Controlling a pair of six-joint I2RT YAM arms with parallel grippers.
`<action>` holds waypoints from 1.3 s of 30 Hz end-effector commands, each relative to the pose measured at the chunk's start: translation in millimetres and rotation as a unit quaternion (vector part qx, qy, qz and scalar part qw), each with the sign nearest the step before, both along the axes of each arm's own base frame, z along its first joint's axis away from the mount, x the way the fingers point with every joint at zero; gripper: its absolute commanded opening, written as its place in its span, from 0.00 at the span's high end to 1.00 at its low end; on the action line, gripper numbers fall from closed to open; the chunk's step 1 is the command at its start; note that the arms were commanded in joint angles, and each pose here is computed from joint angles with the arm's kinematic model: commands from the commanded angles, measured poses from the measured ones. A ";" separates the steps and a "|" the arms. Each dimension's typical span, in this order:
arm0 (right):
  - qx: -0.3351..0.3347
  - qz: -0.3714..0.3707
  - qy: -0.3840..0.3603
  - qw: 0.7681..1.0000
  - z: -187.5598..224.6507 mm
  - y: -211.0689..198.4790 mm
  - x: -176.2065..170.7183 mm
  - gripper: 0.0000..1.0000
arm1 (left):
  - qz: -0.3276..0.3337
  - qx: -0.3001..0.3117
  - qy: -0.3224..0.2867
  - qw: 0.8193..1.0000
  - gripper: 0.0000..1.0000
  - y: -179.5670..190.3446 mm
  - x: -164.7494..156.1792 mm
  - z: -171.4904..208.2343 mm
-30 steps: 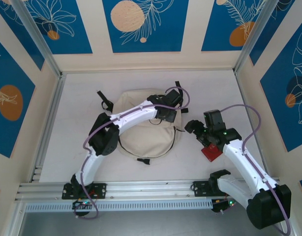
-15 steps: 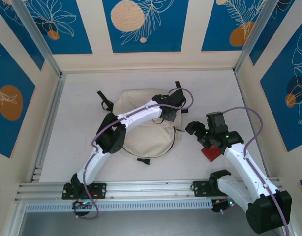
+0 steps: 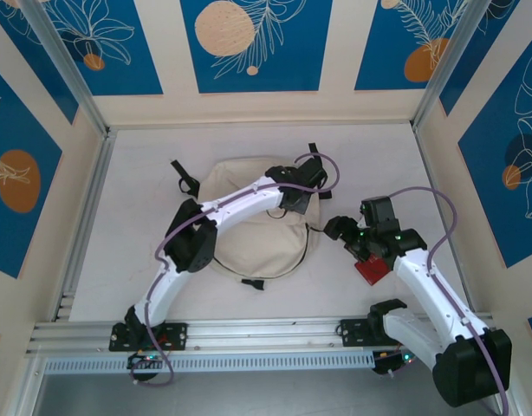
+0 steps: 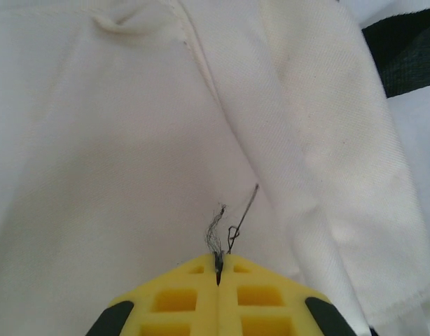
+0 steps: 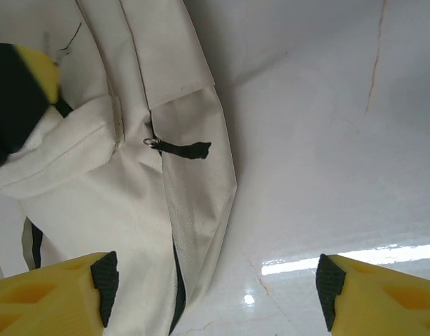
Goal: Pack the student bag
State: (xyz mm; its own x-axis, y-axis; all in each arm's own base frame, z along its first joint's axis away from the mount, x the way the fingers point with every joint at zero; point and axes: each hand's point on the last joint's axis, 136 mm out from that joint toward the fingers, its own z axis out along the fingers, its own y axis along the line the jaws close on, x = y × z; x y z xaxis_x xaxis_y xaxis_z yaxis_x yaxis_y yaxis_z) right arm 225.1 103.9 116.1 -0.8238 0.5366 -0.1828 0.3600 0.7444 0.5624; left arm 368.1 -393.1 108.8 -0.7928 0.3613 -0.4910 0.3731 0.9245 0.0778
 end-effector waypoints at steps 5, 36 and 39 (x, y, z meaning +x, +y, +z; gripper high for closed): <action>0.065 0.055 -0.025 0.996 22.1 28.7 19.0 0.26 | -0.023 -0.043 -0.035 0.998 1.00 4.9 -13.7 53.0; 0.200 0.184 0.033 0.962 -9.2 109.0 96.5 0.65 | 0.001 -0.068 -0.068 0.995 1.00 29.1 -13.4 64.2; 0.193 0.174 0.045 0.965 -15.3 107.0 96.3 0.81 | 0.003 -0.063 -0.069 0.996 1.00 33.8 -13.4 65.0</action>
State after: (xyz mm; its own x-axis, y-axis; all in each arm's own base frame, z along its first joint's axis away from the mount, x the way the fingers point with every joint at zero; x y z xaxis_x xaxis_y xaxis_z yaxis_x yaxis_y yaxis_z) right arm 328.3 206.1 106.0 -0.9656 0.2592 0.0200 0.1718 0.5787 0.7972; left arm 352.8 -371.6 154.8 -0.7361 0.2934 -0.6100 0.3740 0.9274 -0.0053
